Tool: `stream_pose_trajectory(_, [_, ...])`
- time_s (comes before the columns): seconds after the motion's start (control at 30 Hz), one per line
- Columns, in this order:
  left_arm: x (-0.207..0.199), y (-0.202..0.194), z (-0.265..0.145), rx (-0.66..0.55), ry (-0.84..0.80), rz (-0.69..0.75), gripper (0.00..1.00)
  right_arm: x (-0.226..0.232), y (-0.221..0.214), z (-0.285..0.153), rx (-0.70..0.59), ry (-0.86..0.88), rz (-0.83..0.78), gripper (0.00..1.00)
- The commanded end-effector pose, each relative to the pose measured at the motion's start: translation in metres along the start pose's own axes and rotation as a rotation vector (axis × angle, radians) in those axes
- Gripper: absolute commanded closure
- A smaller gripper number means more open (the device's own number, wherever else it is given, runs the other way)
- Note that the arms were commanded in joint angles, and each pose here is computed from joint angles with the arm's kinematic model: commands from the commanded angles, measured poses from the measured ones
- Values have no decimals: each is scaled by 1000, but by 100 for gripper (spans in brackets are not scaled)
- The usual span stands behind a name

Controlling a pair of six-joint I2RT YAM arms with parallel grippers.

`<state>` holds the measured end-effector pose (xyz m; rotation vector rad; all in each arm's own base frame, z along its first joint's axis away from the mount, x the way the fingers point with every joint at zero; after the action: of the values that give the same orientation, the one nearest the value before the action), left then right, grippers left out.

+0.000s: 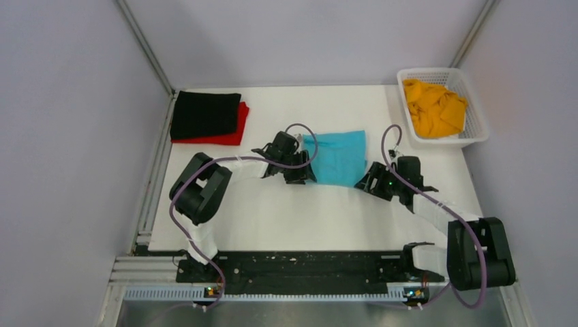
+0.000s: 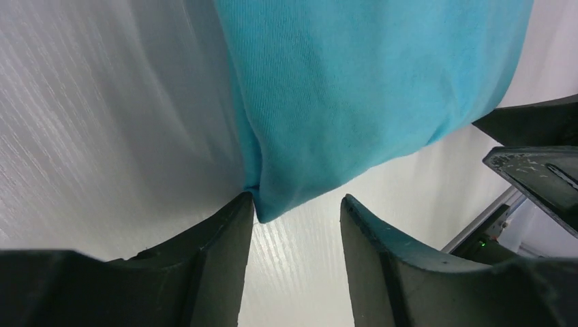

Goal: Fold and stack the t-shirts
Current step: Fold the long partially folded tshirt into a neat square

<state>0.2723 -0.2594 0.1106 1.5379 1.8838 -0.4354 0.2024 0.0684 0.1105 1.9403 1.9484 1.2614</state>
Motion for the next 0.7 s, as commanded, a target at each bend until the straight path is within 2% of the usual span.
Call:
stream_pose_trajectory(0.0, [0,15,8,-92,44,31,46,-7,18,12,-82,-42,-43,35])
stream_pose_trajectory(0.13, [2,19,13,-101,78,44,57,-10,20,23,-87,-16,-44,43])
stream_pose_trajectory(0.23, [3,20,19,-89,72,42,68,-13,19,30,-76,-20,-36,53])
stream_pose_trajectory(0.3, [4,20,23,-63,63,42,84,-13,19,32,-55,-12,-34,65])
stream_pose_trajectory(0.33, [5,20,25,-52,62,40,97,-14,19,32,-47,-11,-36,75])
stream_pose_trajectory(0.4, [7,22,25,-50,65,26,100,-15,16,31,-38,-31,-42,99])
stream_pose_trajectory(0.67, [11,18,-2,-109,75,27,100,-12,22,17,-32,-95,-46,100])
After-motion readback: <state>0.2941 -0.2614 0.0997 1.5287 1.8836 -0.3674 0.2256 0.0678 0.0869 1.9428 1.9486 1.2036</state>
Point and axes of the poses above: each gripper's point midway between its finger pads, its own z axis out along the fingers, its own x axis along the line the jaws close on, y = z × x, the point moved 10 cm from there along -z, back along the fingers, and after that the axes turned 14 degrees about -z, right-handed, at the moved point
